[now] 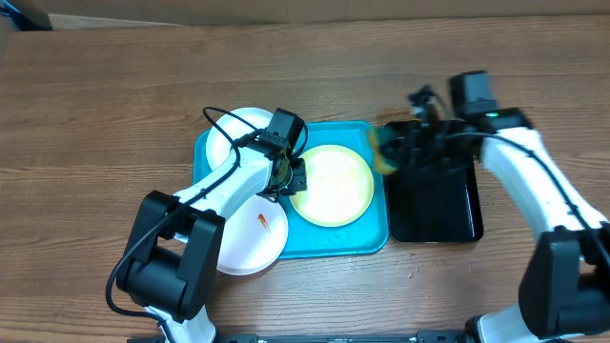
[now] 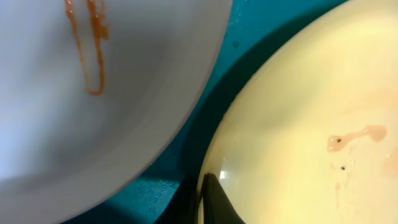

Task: Clean dirty plates on tray and stack at the side
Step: 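Carry sponge to yellow plate and scrub it with right gripper, then lift yellow plate with left gripper and place it left of tray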

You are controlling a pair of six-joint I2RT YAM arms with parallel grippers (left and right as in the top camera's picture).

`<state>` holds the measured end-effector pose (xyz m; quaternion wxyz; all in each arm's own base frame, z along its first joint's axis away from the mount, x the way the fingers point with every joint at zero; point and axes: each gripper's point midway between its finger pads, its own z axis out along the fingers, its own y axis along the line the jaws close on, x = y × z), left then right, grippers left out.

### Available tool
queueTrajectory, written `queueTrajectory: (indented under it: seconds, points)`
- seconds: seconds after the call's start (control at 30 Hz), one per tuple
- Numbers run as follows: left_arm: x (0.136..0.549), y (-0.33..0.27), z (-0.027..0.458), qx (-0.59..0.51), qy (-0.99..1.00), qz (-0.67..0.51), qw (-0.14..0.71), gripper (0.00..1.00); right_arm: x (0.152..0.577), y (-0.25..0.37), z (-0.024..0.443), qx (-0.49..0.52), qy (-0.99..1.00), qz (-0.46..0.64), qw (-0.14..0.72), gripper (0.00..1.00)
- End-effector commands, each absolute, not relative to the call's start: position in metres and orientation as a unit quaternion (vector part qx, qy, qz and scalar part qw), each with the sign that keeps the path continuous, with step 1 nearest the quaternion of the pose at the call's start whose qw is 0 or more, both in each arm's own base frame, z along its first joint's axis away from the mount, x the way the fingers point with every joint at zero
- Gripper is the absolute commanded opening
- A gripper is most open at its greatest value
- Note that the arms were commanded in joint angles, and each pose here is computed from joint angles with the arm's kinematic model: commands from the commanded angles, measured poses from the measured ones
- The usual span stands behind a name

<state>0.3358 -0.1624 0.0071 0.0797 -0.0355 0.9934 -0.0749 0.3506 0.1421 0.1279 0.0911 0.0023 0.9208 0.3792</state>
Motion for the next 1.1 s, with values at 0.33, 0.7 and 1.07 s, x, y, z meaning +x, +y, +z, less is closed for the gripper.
queueTrajectory:
  seconds: [0.33, 0.7, 1.07]
  points:
    - [0.344, -0.159, 0.017, -0.033, 0.994, -0.054, 0.093, 0.04, 0.333, 0.029, 0.040, 0.084, 0.984, 0.133, 0.089, 0.04]
    - [0.368, -0.146, 0.077, -0.012, 0.987, 0.000, 0.160, 0.04, 0.331, 0.020, 0.019, 0.085, 0.985, 0.106, 0.108, 0.16]
    - [0.388, -0.146, 0.140, 0.003, 0.953, 0.103, 0.284, 0.04, 0.331, 0.017, 0.019, 0.087, 0.986, 0.098, 0.108, 0.48]
